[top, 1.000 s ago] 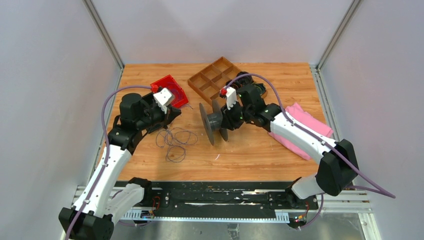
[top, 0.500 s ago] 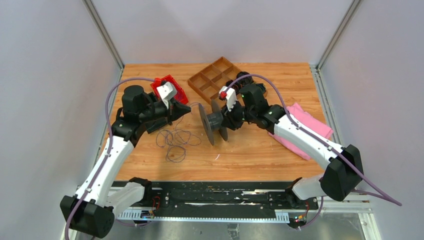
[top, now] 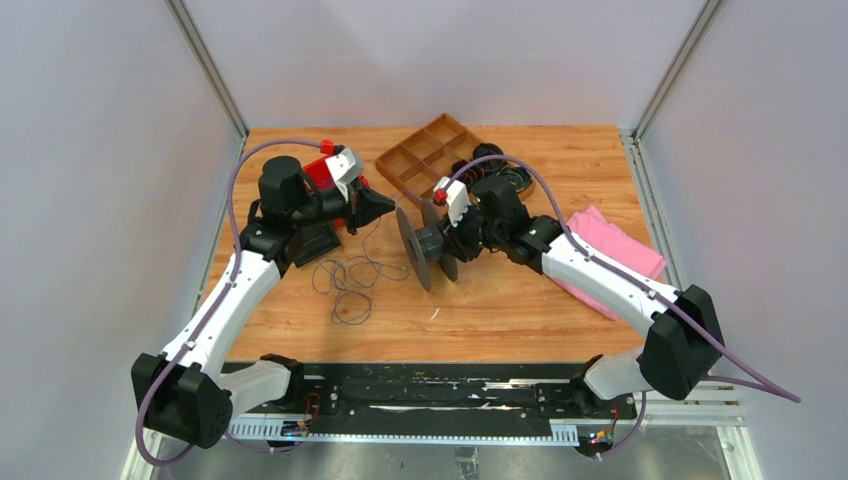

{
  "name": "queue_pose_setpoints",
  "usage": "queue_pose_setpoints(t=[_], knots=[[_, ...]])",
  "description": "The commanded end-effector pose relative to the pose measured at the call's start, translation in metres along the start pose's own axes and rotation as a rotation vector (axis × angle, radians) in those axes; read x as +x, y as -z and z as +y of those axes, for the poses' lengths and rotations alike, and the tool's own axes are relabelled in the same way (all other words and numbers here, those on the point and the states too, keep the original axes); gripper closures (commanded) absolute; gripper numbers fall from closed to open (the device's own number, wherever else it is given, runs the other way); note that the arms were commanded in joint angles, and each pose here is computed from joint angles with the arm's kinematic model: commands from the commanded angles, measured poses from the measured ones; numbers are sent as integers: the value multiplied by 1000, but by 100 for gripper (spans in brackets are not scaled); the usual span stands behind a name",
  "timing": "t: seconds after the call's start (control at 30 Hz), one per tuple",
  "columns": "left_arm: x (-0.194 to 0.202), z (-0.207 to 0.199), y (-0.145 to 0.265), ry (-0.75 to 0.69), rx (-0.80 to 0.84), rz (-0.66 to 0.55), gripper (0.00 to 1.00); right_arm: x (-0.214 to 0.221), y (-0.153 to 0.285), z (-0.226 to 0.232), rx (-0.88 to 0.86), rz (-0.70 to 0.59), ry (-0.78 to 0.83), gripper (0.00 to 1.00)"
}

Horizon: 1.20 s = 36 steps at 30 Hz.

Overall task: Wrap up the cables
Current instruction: Wrap the cable around the cable reel.

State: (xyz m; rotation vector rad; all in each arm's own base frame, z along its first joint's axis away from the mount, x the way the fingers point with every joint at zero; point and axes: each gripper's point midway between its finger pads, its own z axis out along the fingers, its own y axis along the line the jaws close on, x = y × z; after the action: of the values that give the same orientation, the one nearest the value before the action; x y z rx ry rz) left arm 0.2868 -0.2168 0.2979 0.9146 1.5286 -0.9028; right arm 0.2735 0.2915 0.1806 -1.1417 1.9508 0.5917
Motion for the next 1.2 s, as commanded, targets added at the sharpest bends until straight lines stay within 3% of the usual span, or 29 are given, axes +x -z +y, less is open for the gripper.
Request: queue_pose_setpoints(t=[0.0,0.3,0.67,0.8,1.17], knots=[[-1,-6,2,-78,27,-4,100,2,-4,-8,77,-5,27,73],[19,-17,15,-203,121,163,100,6,5,-1,53,-24,73,87],[24,-14,8,-236,227,224,99,4,5,8,-4,-29,89,87],[32,-8,0,-256,254,231,100,3,4,7,0,-27,89,83],[40,-15,-10,-182,348,203,100,-3,0,13,-44,-56,106,58]])
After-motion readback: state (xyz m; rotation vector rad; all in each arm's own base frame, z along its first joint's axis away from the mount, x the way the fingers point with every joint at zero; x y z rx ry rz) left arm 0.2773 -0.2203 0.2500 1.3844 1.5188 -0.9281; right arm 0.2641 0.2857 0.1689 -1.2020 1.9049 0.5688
